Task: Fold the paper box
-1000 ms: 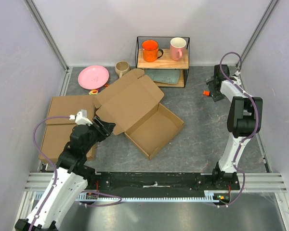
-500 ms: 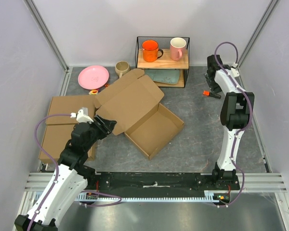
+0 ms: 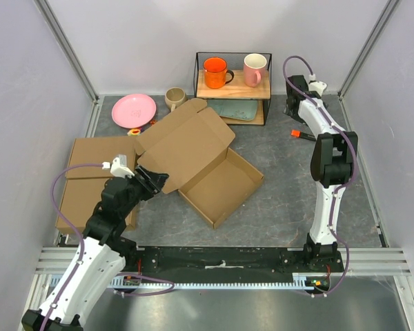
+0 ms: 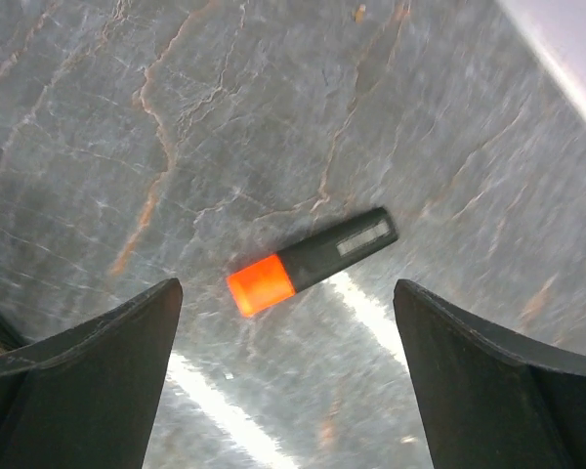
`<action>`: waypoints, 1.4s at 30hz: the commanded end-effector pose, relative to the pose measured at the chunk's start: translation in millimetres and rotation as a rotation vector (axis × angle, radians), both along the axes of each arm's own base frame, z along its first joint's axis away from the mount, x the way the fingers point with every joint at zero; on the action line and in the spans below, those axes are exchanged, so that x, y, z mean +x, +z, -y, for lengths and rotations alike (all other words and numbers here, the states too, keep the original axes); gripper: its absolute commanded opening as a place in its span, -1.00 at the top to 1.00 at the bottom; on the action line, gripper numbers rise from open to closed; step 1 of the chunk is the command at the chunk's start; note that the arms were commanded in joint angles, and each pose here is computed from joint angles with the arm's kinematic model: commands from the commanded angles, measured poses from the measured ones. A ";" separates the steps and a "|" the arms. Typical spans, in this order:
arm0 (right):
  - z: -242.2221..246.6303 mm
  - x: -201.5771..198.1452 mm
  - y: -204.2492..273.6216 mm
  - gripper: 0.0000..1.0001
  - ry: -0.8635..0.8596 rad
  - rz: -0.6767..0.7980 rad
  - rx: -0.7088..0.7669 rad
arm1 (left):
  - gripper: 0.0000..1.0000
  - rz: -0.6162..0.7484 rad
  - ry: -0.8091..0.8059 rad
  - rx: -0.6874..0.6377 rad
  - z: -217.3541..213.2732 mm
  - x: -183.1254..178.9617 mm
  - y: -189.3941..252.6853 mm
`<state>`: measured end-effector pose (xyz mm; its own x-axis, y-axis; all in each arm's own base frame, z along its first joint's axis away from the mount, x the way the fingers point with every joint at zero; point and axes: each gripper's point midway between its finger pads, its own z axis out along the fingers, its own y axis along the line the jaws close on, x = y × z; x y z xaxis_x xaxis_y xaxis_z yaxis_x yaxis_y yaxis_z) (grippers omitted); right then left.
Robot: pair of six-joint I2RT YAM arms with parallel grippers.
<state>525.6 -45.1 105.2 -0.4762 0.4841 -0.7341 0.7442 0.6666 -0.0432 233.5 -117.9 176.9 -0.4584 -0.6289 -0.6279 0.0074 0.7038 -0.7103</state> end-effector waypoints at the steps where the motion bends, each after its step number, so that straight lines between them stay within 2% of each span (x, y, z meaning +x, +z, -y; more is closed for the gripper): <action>1: 34.6 3.7 28.8 -0.94 0.229 -0.133 -0.232 | -0.22 0.005 -0.033 -0.051 9.0 -1.1 1.4; 2: 39.2 5.2 27.5 -0.93 0.250 -0.095 -0.162 | -0.22 0.008 -0.039 -0.052 9.9 -1.9 1.8; 4: 54.3 -2.0 12.3 -0.93 0.225 -0.120 -0.126 | -0.22 0.001 -0.040 -0.048 9.3 -3.1 -0.7; 12: 61.3 3.7 1.4 -0.79 0.183 -0.122 -0.101 | -0.22 -0.006 -0.040 -0.050 9.4 -3.9 -3.1; 15: 64.4 0.8 0.5 -0.68 0.154 -0.158 -0.119 | -0.22 -0.001 -0.043 -0.041 9.6 -3.1 -0.5; 20: 61.6 -16.9 -21.2 -0.54 0.156 -0.301 -0.146 | -0.22 0.008 -0.047 -0.027 9.3 -1.7 3.0; 27: 58.3 -34.5 -55.0 -0.50 0.135 -0.436 -0.154 | -0.22 0.013 -0.054 -0.036 10.1 -4.6 3.0; 34: 54.8 -36.6 -62.9 -0.53 0.147 -0.455 -0.132 | -0.22 0.020 -0.048 -0.031 7.8 -6.7 4.7; 39: 42.5 -56.1 -80.1 -0.49 0.202 -0.514 -0.073 | -0.22 0.020 -0.052 -0.039 8.8 -7.5 3.4; 42: 10.3 -61.9 -82.7 -0.46 0.270 -0.487 -0.027 | -0.22 0.022 -0.062 -0.045 10.2 -9.4 3.6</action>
